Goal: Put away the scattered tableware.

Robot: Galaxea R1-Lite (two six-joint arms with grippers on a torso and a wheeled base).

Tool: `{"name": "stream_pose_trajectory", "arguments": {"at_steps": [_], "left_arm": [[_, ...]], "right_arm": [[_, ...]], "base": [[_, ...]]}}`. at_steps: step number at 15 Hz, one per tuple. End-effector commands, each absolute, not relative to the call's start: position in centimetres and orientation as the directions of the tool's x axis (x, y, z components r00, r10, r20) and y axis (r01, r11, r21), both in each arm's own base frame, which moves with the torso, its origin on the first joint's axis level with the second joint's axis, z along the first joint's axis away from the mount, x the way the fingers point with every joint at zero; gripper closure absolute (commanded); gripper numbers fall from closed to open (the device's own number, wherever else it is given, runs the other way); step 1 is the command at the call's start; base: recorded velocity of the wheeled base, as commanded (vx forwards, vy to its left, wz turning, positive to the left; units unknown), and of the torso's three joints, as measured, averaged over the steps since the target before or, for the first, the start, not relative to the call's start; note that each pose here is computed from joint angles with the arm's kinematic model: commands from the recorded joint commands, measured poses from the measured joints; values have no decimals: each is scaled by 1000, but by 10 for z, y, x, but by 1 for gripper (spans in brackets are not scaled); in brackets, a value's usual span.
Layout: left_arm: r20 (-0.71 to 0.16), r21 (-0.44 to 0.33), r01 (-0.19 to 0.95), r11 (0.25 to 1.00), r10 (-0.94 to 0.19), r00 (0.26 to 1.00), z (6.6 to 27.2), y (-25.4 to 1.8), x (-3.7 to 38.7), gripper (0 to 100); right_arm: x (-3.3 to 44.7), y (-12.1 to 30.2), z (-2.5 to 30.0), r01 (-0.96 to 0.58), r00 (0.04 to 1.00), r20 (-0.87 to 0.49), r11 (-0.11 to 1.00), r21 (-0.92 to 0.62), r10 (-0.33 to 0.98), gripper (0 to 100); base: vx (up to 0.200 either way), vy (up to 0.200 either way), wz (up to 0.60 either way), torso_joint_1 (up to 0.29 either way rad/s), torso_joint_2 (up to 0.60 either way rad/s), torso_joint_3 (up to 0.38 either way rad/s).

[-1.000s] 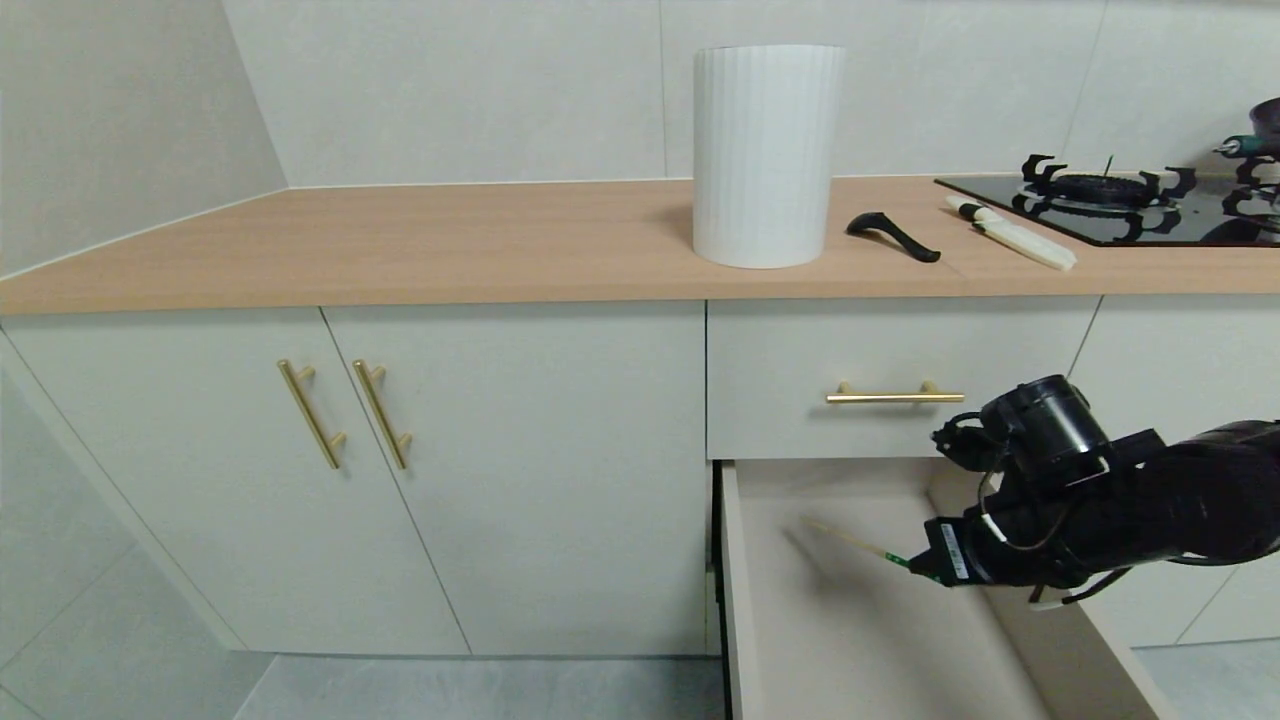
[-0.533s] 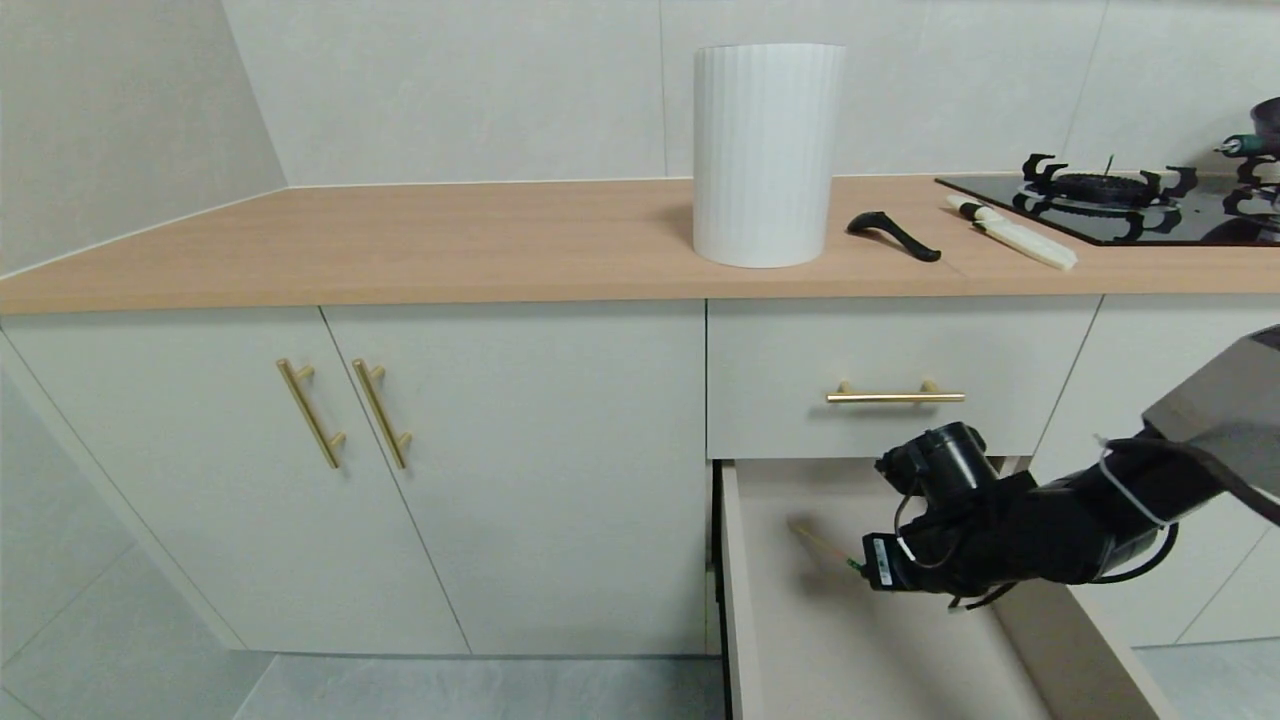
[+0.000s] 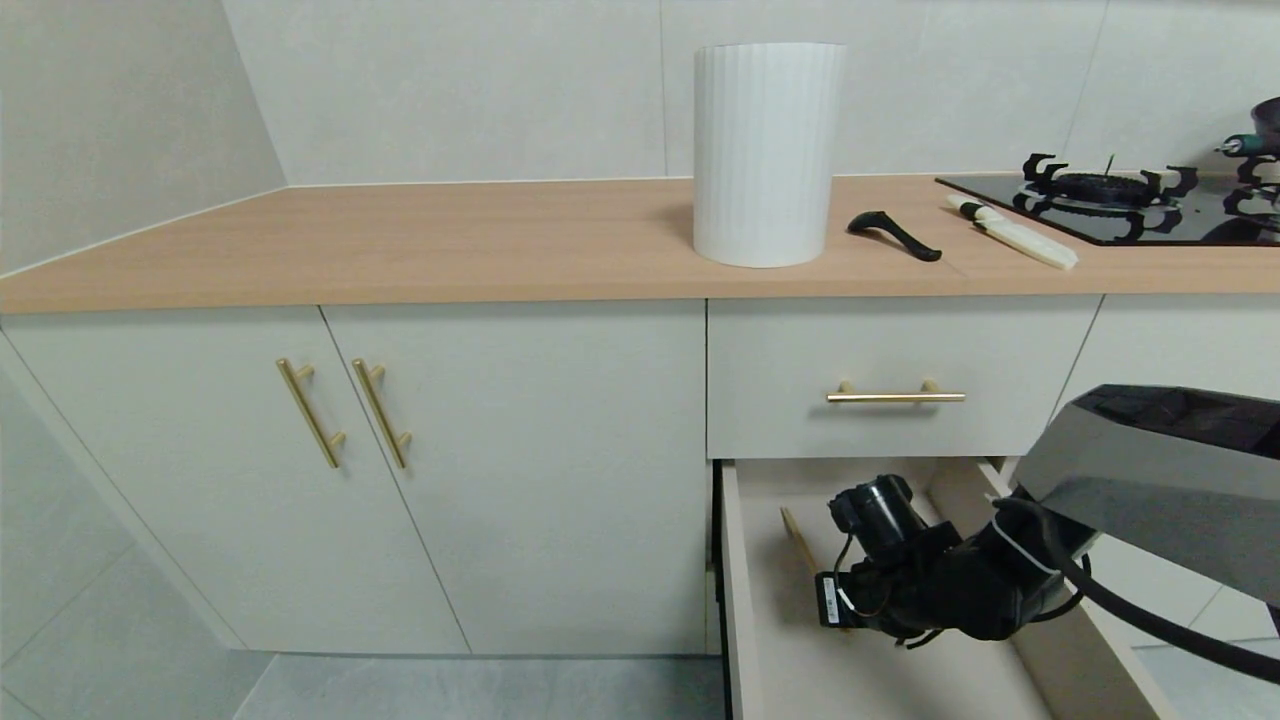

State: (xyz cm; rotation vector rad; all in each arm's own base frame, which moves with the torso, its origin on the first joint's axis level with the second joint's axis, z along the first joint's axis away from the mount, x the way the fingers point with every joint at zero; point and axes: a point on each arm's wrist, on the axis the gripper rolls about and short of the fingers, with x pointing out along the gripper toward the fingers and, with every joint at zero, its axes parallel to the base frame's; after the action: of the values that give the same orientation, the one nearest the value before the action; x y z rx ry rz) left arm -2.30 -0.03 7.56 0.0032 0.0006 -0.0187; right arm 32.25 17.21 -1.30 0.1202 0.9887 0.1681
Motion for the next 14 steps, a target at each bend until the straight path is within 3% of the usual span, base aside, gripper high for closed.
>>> {"name": "stream_pose_trajectory", "arguments": {"at_steps": [1,6,7,14], "left_arm": [[-2,3,18,1000,-18,1000,76,0,-23,0],[-2,3,18,1000,-18,1000,76,0,-23,0],[-2,3,18,1000,-18,1000,76,0,-23,0],[-2,3,18,1000,-18,1000,76,0,-23,0]], "right_arm": [[322,174,-17,-89,536,-821,980,177,197,100],[323,173,-17,-88,540,-818,980,179,198,100],[323,173,-17,-88,540,-818,980,179,198,0],[321,170,-6,-85,556,-806,979,187,203,0]], "base": [[0,0,0,0,0,0],[0,0,0,0,0,0],[0,0,0,0,0,0],[0,0,0,0,0,0]]}}
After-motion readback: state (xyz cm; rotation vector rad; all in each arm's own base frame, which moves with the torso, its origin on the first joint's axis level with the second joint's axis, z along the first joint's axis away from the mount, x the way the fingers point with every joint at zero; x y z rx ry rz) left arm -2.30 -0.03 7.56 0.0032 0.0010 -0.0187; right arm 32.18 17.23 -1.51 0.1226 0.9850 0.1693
